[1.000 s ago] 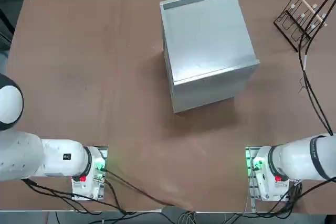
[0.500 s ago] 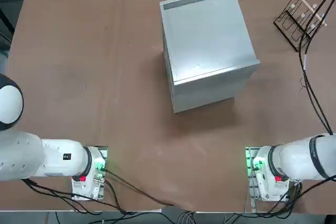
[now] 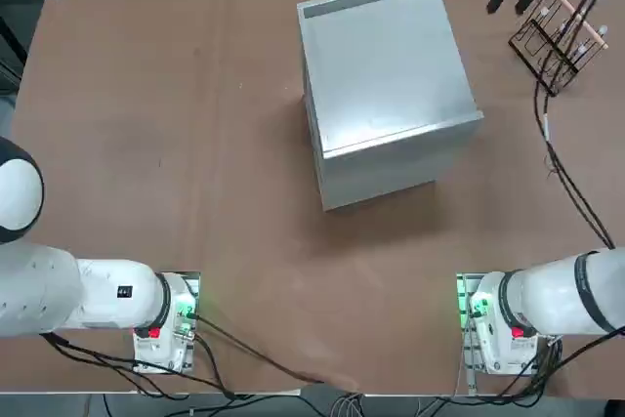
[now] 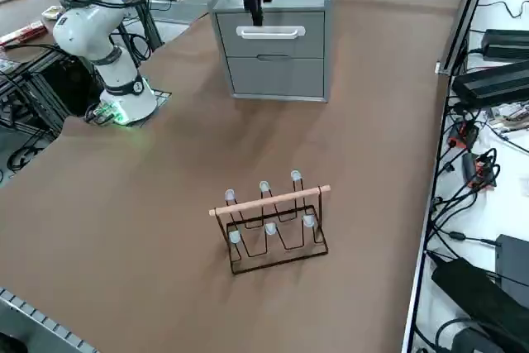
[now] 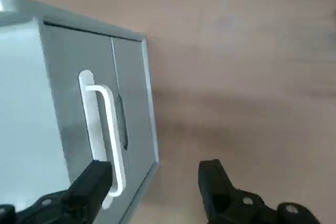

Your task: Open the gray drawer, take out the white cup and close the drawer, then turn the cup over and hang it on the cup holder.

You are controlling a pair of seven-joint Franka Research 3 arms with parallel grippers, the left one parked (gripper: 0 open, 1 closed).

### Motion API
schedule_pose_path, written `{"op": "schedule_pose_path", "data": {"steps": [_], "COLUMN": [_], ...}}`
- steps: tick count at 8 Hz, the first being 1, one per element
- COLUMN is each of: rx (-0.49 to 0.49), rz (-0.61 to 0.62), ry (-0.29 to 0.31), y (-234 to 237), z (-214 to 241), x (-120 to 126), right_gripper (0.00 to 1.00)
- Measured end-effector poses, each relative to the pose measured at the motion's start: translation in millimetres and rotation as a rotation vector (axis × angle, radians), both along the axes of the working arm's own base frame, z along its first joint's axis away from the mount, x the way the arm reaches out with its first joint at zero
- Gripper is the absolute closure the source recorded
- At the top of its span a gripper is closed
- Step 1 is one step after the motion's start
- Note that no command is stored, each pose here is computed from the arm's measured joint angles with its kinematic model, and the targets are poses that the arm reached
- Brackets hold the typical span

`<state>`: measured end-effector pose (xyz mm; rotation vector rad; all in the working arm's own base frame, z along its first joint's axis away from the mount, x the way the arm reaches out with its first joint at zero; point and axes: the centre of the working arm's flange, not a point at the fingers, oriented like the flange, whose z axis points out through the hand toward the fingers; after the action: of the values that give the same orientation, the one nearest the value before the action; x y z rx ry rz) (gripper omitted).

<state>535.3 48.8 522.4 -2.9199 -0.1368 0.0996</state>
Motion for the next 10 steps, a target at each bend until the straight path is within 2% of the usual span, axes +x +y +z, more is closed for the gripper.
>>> {"op": "schedule_pose_path", "data": {"steps": [2,4,7,10], "rx": [0.036,0.103,0.137,0.161], "rz": [-0.023,-0.055,-0.109,-0.104], "ry": [0.002,-0.002,-0.026,0.003], "y": [5.5,11.0,12.1,31.0], "z": [-28.6,-35.1,-68.0,-91.1], "x": [-2.4,-2.3,-2.7,-1.5], "right_gripper": [0.0,0.0,0.0,0.0]}}
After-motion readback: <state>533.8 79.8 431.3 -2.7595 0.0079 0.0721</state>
